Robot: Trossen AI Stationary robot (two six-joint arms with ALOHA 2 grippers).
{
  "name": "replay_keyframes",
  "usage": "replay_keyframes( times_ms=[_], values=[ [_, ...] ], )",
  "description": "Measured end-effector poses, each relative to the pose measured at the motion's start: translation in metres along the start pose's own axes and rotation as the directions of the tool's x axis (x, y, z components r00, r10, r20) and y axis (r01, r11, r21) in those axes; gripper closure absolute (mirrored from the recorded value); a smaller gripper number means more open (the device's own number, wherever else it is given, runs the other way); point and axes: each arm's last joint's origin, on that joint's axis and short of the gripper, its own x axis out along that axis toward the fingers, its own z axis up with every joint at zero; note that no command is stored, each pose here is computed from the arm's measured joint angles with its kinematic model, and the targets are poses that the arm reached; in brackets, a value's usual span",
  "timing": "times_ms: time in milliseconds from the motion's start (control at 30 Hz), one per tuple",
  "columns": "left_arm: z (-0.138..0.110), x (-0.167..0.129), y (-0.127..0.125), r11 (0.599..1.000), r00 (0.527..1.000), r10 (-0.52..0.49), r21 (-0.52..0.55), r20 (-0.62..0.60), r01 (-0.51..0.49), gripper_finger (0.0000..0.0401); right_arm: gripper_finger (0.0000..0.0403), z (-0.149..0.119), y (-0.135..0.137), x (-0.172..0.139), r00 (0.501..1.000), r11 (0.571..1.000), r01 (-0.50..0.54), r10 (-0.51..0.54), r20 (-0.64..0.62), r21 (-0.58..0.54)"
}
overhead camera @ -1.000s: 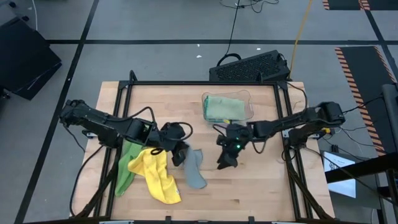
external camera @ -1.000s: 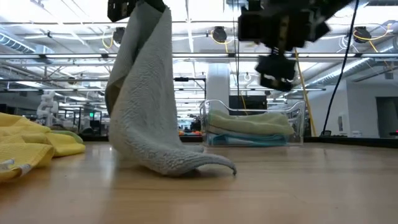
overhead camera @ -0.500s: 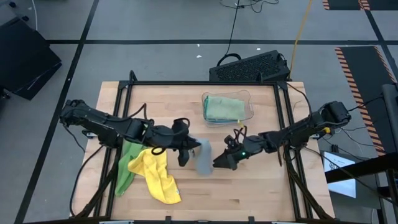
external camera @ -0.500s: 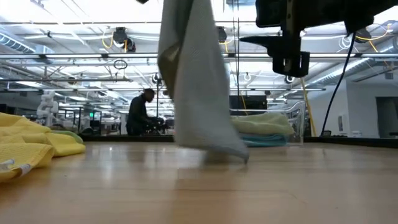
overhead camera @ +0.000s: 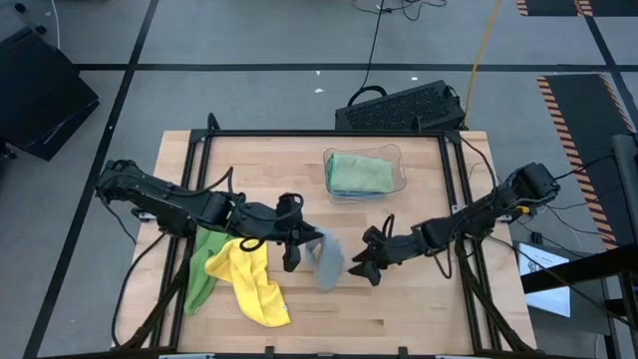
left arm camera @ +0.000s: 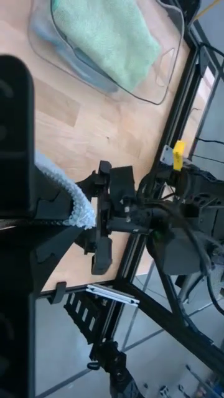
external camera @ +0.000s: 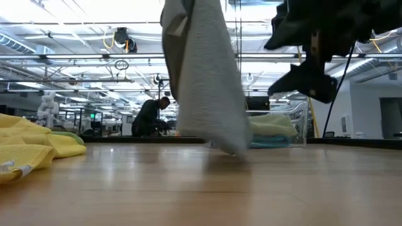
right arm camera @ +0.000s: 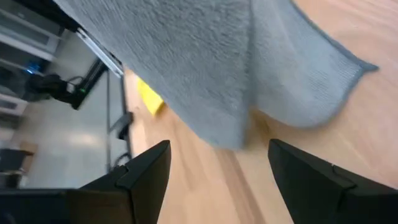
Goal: Fold microfiber towels
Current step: Fold the gray towel
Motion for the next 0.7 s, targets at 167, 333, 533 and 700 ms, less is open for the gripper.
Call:
replay_keyframes(
  times_ms=[167, 333, 533, 700],
  values=[
    [0.002, 0.001, 0.004, 1.0, 1.0, 0.011, -0.009, 0.002, -0.011, 0.0393, 0.0142, -0.005, -0.004, 0.016, 1.0, 0.996, -0.028, 0.028, -0.007, -0.085],
    [0.002, 0.001, 0.005, 1.0, 1.0, 0.006, -0.012, 0.001, -0.006, 0.0397, 0.0142, -0.011, -0.011, 0.038, 0.997, 0.983, -0.064, 0.069, 0.022, -0.171],
    [0.002, 0.001, 0.004, 1.0, 1.0, -0.01, -0.012, -0.008, 0.01, 0.0392, 0.0142, -0.022, -0.029, 0.064, 0.998, 0.989, -0.056, 0.06, 0.027, -0.139],
    [0.002, 0.001, 0.004, 1.0, 1.0, -0.01, -0.012, -0.006, 0.01, 0.0395, 0.0142, -0.029, -0.039, 0.074, 0.999, 0.993, -0.024, 0.029, 0.038, -0.115]
  ],
)
